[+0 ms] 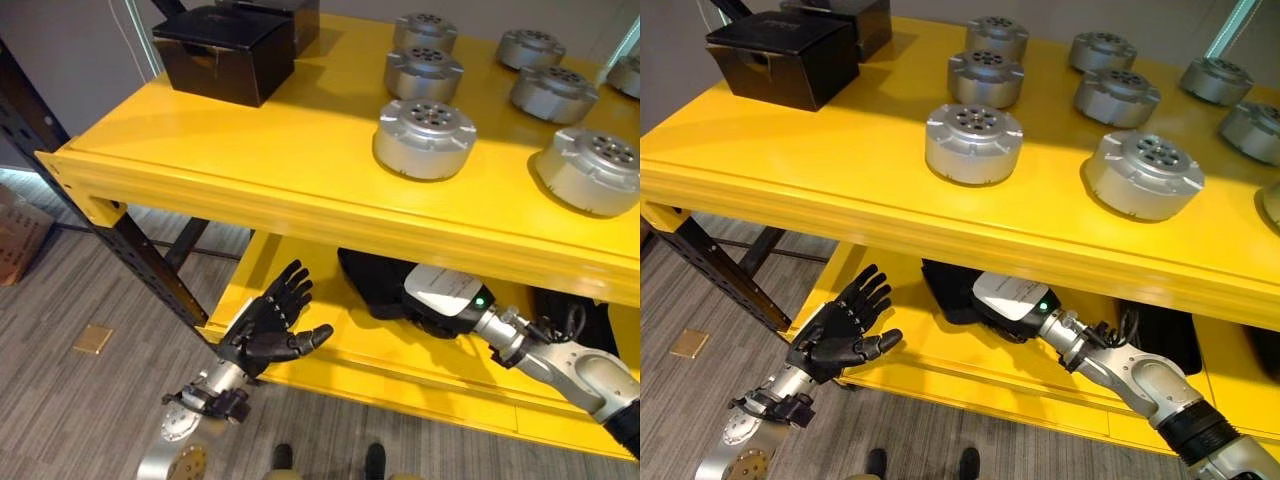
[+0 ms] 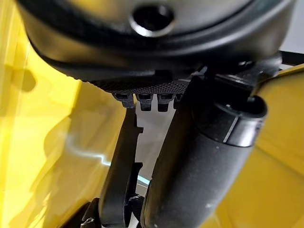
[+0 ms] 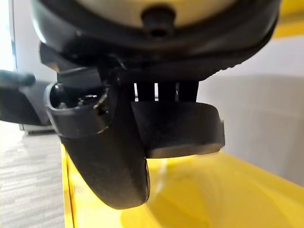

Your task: Move parts from the plastic box to the shelf.

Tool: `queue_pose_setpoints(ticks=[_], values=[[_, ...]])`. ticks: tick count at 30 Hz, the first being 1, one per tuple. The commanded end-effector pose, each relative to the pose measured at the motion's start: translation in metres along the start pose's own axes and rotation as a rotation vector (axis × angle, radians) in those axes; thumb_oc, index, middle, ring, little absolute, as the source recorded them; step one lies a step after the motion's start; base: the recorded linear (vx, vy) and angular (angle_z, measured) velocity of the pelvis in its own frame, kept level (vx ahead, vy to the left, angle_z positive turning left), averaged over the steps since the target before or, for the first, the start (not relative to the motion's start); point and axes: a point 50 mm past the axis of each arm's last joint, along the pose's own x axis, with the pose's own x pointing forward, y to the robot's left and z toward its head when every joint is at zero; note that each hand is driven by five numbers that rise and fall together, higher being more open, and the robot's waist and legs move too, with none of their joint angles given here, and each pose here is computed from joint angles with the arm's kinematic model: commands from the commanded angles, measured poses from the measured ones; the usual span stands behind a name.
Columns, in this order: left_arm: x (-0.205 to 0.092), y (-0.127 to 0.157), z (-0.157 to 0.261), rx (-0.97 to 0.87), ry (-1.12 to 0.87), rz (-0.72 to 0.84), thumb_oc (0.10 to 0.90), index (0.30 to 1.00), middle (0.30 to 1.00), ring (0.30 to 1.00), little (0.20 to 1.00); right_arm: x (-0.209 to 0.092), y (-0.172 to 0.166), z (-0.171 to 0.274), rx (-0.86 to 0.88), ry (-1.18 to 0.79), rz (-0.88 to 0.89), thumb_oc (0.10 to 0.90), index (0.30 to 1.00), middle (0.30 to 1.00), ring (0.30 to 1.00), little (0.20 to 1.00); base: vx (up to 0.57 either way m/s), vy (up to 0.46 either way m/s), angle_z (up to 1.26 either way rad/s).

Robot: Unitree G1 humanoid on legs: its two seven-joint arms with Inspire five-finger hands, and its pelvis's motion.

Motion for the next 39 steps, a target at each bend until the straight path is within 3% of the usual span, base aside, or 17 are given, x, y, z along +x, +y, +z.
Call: queue_pose_setpoints(ticks=[1,7,15,39], values=[[0.014,-0.013,0.040,0.063,-0.227,-0.114,0.900,1.000,1.000,1.000,1.000,0.022,-0.051,-0.001,-0.039,-0.078,-0.249,0.400,0.300,0.300,0.300,0.300,0.00,-0.079,-0.01],[0.019,-0.015,0.040,0.067,-0.257,-0.122,0.900,1.000,1.000,1.000,1.000,0.011,-0.014,-0.003,0.008,-0.042,-0.123,0.400,0.300,0.300,0.300,0.300,-0.02,-0.041,0.00],[0.022,-0.015,0.041,0.069,-0.261,-0.118,0.900,1.000,1.000,1.000,1.000,0.003,-0.001,-0.004,0.065,0.013,-0.097,0.400,0.300,0.300,0.300,0.300,-0.02,0.021,-0.13],[0.036,-0.020,0.042,0.050,-0.290,-0.150,0.900,1.000,1.000,1.000,1.000,-0.001,0.047,-0.014,0.312,0.478,-0.180,0.400,0.300,0.300,0.300,0.300,-0.02,0.022,-0.05]])
